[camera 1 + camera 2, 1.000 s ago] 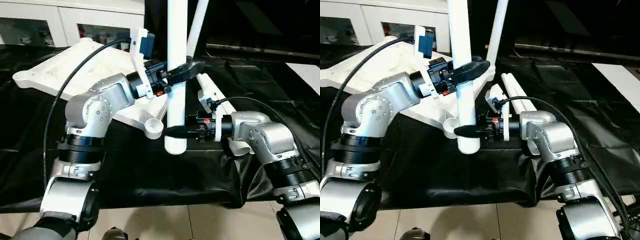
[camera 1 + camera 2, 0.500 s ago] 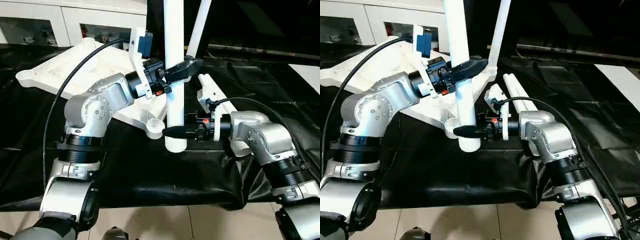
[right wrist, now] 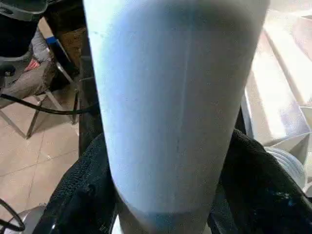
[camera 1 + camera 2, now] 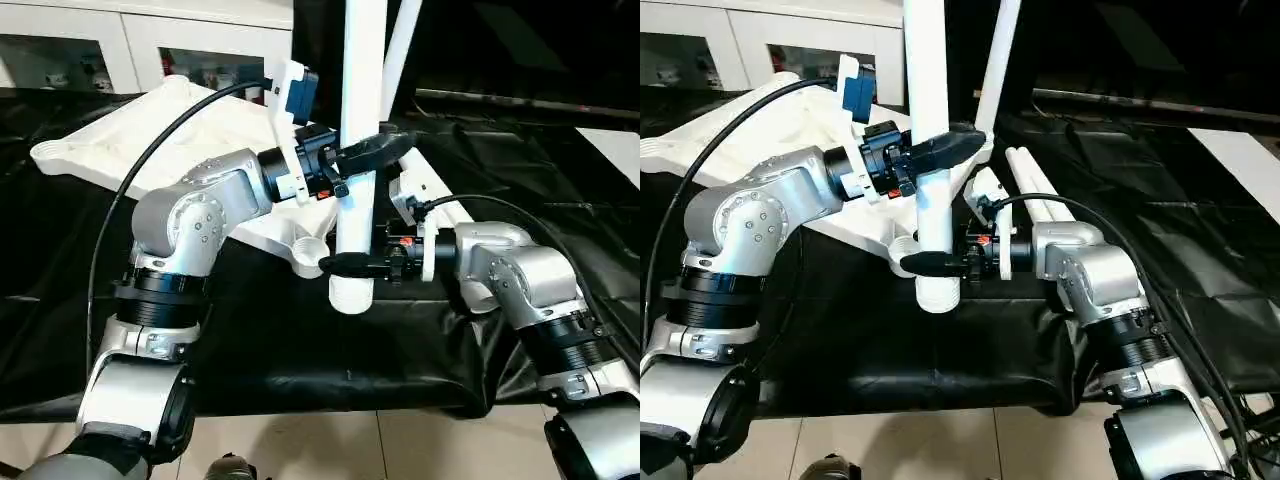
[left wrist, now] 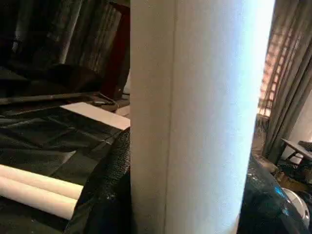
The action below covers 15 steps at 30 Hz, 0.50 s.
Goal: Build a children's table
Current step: Pick table leg
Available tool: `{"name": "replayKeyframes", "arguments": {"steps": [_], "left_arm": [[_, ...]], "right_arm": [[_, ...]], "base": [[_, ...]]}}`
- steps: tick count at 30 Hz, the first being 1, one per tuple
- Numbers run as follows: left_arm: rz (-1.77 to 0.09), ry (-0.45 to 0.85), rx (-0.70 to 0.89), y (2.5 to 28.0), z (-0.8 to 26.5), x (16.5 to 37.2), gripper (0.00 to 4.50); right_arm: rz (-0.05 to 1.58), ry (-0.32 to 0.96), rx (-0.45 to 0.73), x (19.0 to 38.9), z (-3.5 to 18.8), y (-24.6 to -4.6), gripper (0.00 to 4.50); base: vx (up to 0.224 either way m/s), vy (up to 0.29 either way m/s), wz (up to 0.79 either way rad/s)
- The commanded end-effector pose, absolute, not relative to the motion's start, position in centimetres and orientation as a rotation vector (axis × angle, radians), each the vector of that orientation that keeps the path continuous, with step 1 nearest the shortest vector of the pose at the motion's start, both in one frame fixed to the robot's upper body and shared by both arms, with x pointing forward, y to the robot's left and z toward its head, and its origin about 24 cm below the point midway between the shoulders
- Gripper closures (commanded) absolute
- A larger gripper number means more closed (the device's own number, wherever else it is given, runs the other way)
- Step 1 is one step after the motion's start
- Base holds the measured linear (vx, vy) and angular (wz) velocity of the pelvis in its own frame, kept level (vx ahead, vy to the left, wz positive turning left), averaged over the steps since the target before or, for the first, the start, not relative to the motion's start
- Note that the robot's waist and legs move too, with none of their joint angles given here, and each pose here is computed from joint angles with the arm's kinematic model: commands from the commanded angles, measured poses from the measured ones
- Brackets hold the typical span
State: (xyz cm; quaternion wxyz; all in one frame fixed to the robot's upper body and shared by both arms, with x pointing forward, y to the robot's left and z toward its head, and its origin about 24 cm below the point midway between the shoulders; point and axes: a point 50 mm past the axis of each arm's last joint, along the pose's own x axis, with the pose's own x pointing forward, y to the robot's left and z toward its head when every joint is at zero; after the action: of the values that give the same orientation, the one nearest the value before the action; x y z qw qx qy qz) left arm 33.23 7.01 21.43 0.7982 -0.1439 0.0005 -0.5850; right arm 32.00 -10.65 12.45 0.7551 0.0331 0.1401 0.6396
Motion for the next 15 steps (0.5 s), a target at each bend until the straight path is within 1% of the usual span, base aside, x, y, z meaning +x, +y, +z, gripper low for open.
{"name": "replayKeyframes", "arguments": {"steps": [1,15], "left_arm": [[-1.289,-0.014,-0.288,6.55,21.96,32.83,2.73],[-1.321,-0.007,-0.277,6.39,21.88,32.48,2.73]], "right_arm": [[1.408,0.302,0.055,32.04,12.94,-10.91,1.61],[1.435,0.338,0.064,31.74,12.43,-10.97,1.61]], "base": [[0.000,0.000,0.00],[0.000,0.000,0.00]]}}
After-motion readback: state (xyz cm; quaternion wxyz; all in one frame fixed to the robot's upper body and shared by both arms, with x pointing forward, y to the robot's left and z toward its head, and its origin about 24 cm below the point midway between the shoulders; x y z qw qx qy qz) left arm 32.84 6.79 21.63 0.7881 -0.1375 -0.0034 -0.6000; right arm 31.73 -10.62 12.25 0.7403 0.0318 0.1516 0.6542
